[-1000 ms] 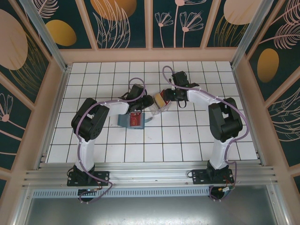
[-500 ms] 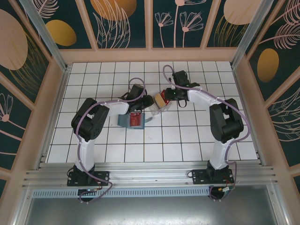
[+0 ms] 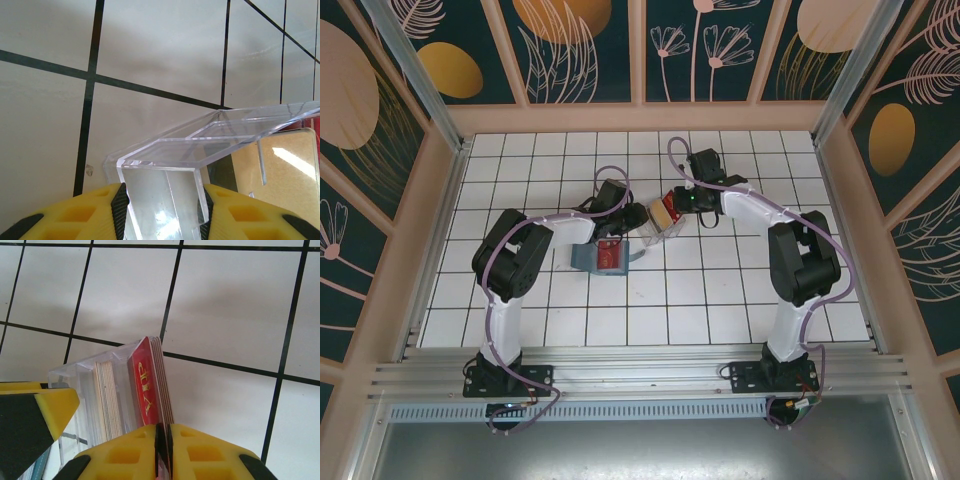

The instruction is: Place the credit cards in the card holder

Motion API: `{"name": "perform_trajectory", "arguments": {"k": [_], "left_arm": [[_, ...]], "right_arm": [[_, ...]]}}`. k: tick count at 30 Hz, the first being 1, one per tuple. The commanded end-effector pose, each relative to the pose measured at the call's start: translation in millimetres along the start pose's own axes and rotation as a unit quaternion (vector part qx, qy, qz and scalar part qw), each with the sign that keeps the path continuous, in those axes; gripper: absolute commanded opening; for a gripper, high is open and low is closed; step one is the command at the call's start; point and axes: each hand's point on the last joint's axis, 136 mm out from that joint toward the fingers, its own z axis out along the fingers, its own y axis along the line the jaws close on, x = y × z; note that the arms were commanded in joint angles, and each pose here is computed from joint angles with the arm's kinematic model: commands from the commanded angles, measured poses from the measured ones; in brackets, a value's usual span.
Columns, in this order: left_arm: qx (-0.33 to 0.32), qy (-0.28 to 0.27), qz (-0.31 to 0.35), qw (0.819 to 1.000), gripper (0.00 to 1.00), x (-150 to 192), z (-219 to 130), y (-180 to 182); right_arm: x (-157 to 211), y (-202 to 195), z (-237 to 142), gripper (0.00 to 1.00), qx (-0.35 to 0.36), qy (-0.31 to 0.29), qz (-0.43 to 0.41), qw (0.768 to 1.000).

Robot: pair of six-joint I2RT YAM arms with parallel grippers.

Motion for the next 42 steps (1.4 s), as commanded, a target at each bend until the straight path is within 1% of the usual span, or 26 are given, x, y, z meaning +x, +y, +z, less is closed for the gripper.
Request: {"name": "perform_trajectory", "arguments": {"k": [1,4,6,7,11,16,22,28,33,42], "left_arm": [[-0.024,0.026,-0.014,0.999,0.43,13.1,-2.5,15.5],[-0.025,0.027,-0.014,0.999,0.43,13.8,-2.3,16.3],[-0.025,0.027,-0.014,0.999,0.43,14.0,-2.6,16.3],[-0.025,0.027,-0.014,0.999,0.43,13.4,-3.0,16.4],[-0.023,0.026,-0.014,0.999,0.43,12.8,-3.2,14.7],[-0.022,0.026,-0.013,0.999,0.43,11.3,-2.4,12.5],[-0.022,0.025,-0.014,0.999,0.43,11.2,-3.9,12.5],[-0.023,0.026,-0.016,0.999,0.43,13.9,-4.2,16.2],[-0.022,0.026,-0.017,0.999,0.43,14.0,-3.9,15.1],[-0.021,0.026,-0.015,0.999,0.43,13.9,-4.6,14.0]], "right_arm": [[-19.0,4.2,-21.9,0.15,0.004,-0.026,-0.011,1.000],[-18.7,3.6,-20.9,0.14,0.005,-0.023,-0.012,1.000],[-19.2,5.0,-21.5,0.09,0.001,-0.024,-0.013,1.000],[-18.8,5.1,-21.2,0.08,0.001,-0.023,-0.013,1.000],[-21.7,7.0,-24.8,0.08,-0.001,-0.027,-0.014,1.000],[-26.3,14.1,-32.1,0.05,-0.017,-0.034,-0.015,0.999],[-13.7,4.5,-17.5,0.16,0.001,-0.012,-0.015,1.000],[-6.3,-4.0,-8.1,0.29,0.020,-0.001,-0.015,1.000],[1.4,0.2,0.7,0.33,0.014,0.016,-0.018,1.000],[15.2,-4.8,21.3,0.41,0.033,0.050,-0.025,0.998]]}}
